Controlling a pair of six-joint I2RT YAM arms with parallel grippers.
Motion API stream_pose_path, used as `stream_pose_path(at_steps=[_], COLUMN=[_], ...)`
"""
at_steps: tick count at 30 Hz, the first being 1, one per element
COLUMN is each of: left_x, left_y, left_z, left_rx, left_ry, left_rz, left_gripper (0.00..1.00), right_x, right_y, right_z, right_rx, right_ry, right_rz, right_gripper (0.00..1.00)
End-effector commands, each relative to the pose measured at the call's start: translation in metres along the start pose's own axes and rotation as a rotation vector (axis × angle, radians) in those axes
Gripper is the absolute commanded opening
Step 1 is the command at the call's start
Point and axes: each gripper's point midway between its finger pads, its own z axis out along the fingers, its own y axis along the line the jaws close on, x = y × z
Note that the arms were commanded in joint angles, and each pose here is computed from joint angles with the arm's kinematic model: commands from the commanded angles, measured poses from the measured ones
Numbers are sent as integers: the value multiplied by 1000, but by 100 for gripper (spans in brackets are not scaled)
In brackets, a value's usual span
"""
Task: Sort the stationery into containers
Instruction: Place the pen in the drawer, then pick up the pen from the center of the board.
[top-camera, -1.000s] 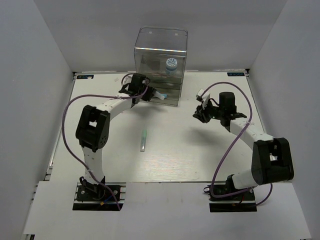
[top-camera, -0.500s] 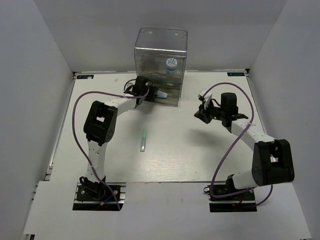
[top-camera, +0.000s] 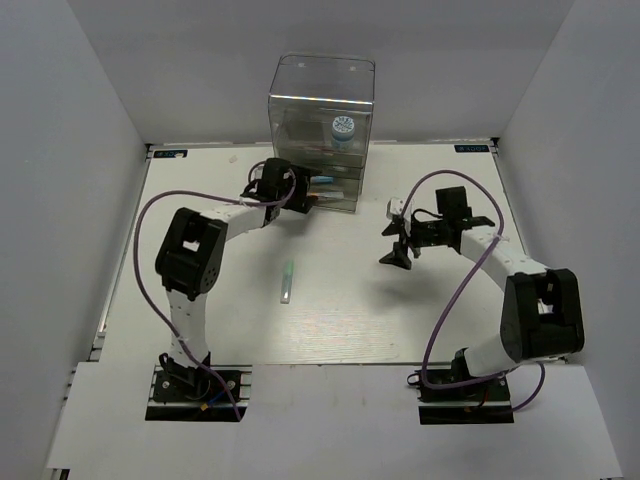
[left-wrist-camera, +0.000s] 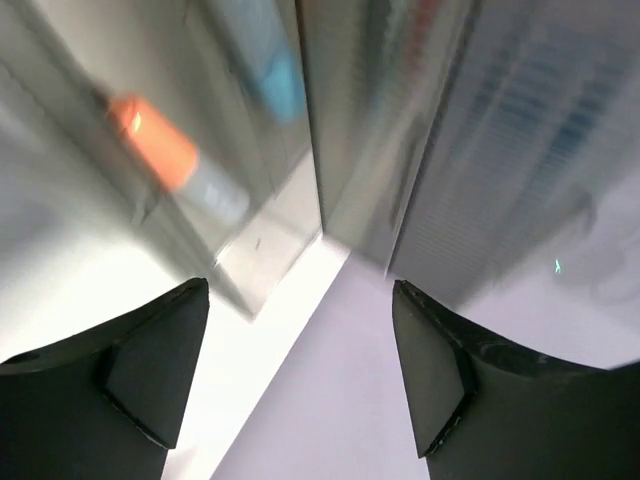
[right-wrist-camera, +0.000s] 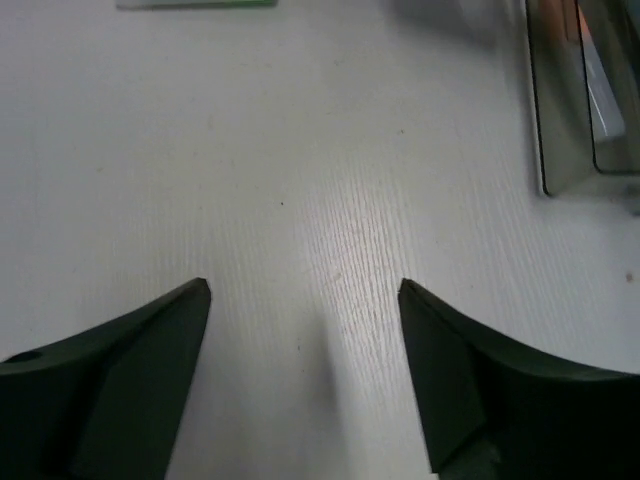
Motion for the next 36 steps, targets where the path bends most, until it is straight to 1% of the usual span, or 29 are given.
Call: stream_pose_path(at_steps=[1, 2, 3, 4, 5, 6, 7, 8, 9, 10, 11, 13, 14, 15, 16, 17, 18, 19, 20, 21, 24, 26, 27, 28, 29, 30, 31, 32, 36], left_x=[15, 15, 14, 10, 7, -3, -11, -15, -23, -30, -35, -48, -53, -60, -69, -75, -78, -85, -88, -90, -92, -95, -95, -96, -96, -96, -96, -96, -96], left_y=[-59, -56, -40, -45, -38, -14, 0, -5, 19, 34, 41, 52, 64, 80, 76, 95, 95, 96, 104, 113, 128, 134, 144, 140, 144, 148, 149, 146, 152], left_z=[-67, -76, -83, -103, -112, -118, -126, -147, -154, -164, -173, -200, -217, -219, -235, -245, -253, -266, -272, -279, -298, -307, -312, -318, -320, -322, -325, -328, -332], left_rx=[178, 170, 145, 147, 130, 78, 32, 42, -15, -63, -83, -105, -137, -195, -189, -254, -263, -258, -276, -300, -311, -316, -341, -315, -317, -322, -317, -298, -319], left_ry=[59, 55, 49, 18, 4, -16, -48, -82, -101, -129, -149, -218, -238, -254, -314, -328, -350, -399, -410, -416, -432, -454, -451, -466, -467, -466, -468, -471, -468], left_rz=[132, 168, 255, 299, 336, 402, 444, 484, 535, 562, 587, 630, 632, 637, 636, 635, 637, 609, 612, 603, 564, 535, 531, 518, 506, 507, 495, 491, 487], left_gripper=[84, 84, 84, 84, 89, 89, 91, 99, 99, 99, 99, 99, 99, 99, 99, 99, 99, 99, 99, 99, 99, 99, 99, 99, 99, 99, 99, 99, 99], right_x=[-21, -16, -26, -26, -22, -30, -31, -27, -34, -36, -38, -50, -40, -45, -64, -48, -55, -71, -59, -65, -58, -53, -52, -56, -51, -50, -53, -51, -53], right_y=[14, 23, 9, 25, 27, 15, 29, 30, 23, 32, 30, 26, 32, 39, 28, 31, 42, 34, 36, 45, 59, 67, 67, 75, 75, 77, 81, 81, 83], right_z=[4, 9, 12, 15, 20, 26, 33, 41, 47, 59, 67, 86, 101, 110, 117, 129, 142, 149, 160, 170, 189, 197, 200, 206, 208, 211, 218, 221, 242], right_rx=[-172, -223, -228, -293, -323, -328, -387, -413, -418, -465, -479, -508, -556, -586, -566, -609, -641, -620, -645, -668, -710, -731, -730, -737, -740, -741, -738, -732, -705], right_ry=[-86, -80, -103, -100, -106, -128, -127, -113, -115, -91, -81, -61, -35, -33, -27, 5, 8, 8, 29, 32, 66, 79, 91, 84, 99, 102, 102, 112, 141], right_rz=[-282, -270, -431, -409, -425, -555, -558, -578, -631, -680, -708, -781, -773, -788, -839, -799, -829, -849, -828, -858, -902, -924, -929, -951, -942, -942, -963, -943, -972], right_gripper=[87, 90, 90, 90, 90, 90, 90, 90, 90, 90, 90, 84, 76, 70, 64, 53, 48, 45, 38, 37, 35, 38, 42, 44, 44, 48, 49, 49, 54])
